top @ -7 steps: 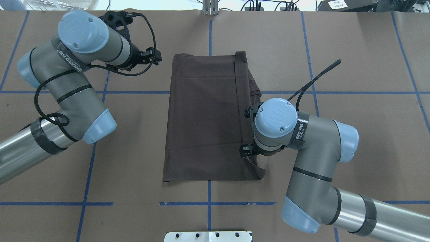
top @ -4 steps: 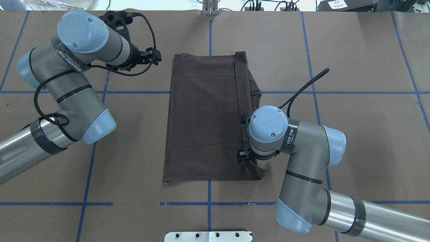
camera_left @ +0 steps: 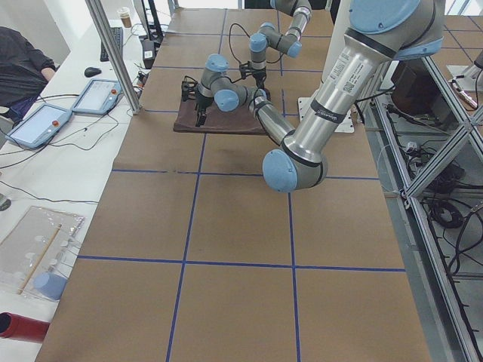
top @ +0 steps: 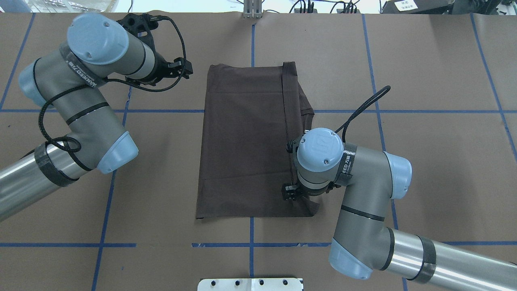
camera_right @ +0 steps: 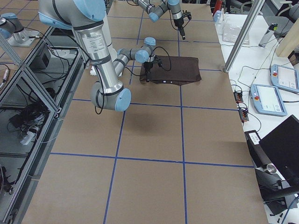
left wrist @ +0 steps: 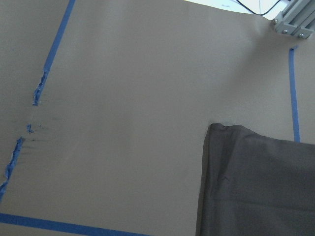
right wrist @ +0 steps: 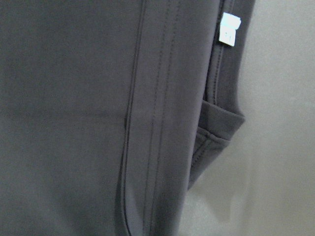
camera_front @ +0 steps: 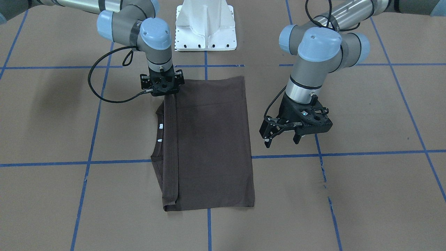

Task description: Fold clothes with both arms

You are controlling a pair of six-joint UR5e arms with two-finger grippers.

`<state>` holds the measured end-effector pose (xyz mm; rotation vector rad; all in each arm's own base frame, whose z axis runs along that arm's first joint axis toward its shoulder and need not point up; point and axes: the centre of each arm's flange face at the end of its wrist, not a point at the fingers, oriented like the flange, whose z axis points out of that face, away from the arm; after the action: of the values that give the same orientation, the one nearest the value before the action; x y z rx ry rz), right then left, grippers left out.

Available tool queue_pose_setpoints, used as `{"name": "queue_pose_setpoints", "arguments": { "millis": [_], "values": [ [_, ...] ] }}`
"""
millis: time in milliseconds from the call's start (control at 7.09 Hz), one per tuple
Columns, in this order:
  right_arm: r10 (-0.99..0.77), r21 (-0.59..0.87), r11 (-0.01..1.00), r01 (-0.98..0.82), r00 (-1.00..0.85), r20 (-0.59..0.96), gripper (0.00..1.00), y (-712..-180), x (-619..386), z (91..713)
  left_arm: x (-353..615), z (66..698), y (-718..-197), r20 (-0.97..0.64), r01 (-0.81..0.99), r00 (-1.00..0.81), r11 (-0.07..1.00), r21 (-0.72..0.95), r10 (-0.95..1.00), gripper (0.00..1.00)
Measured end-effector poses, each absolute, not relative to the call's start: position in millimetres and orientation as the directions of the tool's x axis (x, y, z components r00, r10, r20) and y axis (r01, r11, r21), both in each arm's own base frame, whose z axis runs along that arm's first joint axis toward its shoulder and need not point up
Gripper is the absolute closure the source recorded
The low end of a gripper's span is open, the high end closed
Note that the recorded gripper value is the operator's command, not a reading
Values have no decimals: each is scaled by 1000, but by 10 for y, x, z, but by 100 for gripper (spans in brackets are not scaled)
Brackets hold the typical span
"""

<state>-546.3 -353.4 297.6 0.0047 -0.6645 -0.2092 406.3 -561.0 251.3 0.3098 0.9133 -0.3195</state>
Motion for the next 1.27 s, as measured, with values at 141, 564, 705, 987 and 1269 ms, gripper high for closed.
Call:
{"name": "queue_pose_setpoints", "arguments": {
  "millis": [141,564,705,987,1269],
  "values": [
    [-193,67,979,192,769,610,0,-3534,-5466,2994,4056,2507,-5601,-810,397,570,909,126,-136,0],
    [-182,51,981,189,783,594,0,-3574,-5432,3108,4057,2517,-5591,-810,396,570,910,126,-136,0],
    [-177,46,981,186,788,589,0,-3596,-5415,3155,4058,2517,-5590,-811,396,570,910,126,-136,0],
    [-155,28,985,170,800,580,0,-3703,-5285,3302,4058,2501,-5589,-812,396,568,910,125,-136,0],
    [-140,15,987,160,816,561,0,-3749,-5097,3550,4060,2489,-5589,-813,396,567,910,125,-135,0]
  ]
}}
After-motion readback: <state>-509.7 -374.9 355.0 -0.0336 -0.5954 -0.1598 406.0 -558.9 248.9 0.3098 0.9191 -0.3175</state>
